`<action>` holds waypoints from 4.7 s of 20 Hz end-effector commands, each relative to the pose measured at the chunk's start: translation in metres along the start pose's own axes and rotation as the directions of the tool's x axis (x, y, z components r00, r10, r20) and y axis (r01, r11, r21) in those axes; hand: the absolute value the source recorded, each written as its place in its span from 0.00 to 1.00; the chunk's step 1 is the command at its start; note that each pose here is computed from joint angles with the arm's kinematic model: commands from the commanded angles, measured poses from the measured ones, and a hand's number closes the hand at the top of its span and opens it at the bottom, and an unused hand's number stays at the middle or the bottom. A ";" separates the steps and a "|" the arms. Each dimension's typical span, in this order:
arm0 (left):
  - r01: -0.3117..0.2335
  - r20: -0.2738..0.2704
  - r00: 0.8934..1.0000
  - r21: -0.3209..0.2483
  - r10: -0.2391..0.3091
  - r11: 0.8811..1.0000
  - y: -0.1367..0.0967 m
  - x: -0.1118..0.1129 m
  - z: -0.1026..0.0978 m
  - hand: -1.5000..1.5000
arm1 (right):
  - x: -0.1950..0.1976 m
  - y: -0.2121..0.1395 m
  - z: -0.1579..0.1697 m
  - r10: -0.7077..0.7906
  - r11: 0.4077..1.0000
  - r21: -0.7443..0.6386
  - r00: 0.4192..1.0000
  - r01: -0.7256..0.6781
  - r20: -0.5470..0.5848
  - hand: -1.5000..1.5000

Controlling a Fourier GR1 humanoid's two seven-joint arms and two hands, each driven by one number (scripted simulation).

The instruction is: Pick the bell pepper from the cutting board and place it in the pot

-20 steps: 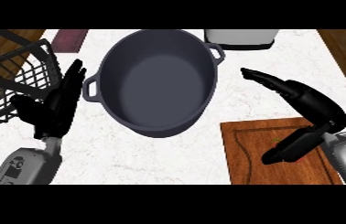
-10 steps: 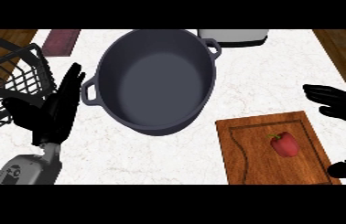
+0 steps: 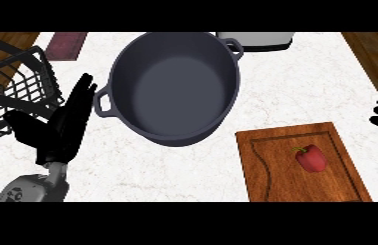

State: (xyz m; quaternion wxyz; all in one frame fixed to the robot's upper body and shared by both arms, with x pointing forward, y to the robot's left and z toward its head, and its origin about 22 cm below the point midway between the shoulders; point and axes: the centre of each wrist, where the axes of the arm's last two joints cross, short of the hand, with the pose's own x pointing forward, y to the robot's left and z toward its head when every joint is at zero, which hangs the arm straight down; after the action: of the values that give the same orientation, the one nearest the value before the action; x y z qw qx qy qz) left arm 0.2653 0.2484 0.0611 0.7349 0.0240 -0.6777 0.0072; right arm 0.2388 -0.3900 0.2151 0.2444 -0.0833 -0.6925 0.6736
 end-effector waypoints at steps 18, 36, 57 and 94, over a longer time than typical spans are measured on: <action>-0.002 -0.029 1.000 -0.047 0.000 0.999 -0.017 0.005 -0.003 0.50 | 0.026 0.056 -0.027 0.182 0.935 0.341 0.954 -0.093 -0.238 0.00; -0.003 -0.008 1.000 -0.043 0.003 0.999 -0.025 0.006 0.010 0.50 | 0.035 0.079 -0.021 0.128 0.956 0.292 0.951 -0.042 -0.283 0.00; 0.001 -0.016 1.000 -0.050 -0.002 0.999 -0.014 0.003 -0.009 0.50 | 0.001 0.150 -0.059 0.323 0.894 0.425 0.860 -0.140 -0.395 0.00; 0.005 -0.021 1.000 -0.034 -0.006 0.999 -0.016 0.005 -0.003 0.50 | 0.019 0.145 -0.170 -0.118 0.993 -0.114 0.479 0.036 -0.870 1.00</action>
State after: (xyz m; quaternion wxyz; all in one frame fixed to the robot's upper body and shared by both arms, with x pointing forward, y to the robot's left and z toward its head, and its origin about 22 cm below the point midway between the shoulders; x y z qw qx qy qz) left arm 0.2659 0.2305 0.0636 0.7398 0.0125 -0.6727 -0.0033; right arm 0.2611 -0.2393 0.0443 0.5552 -0.3365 -0.4970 0.5758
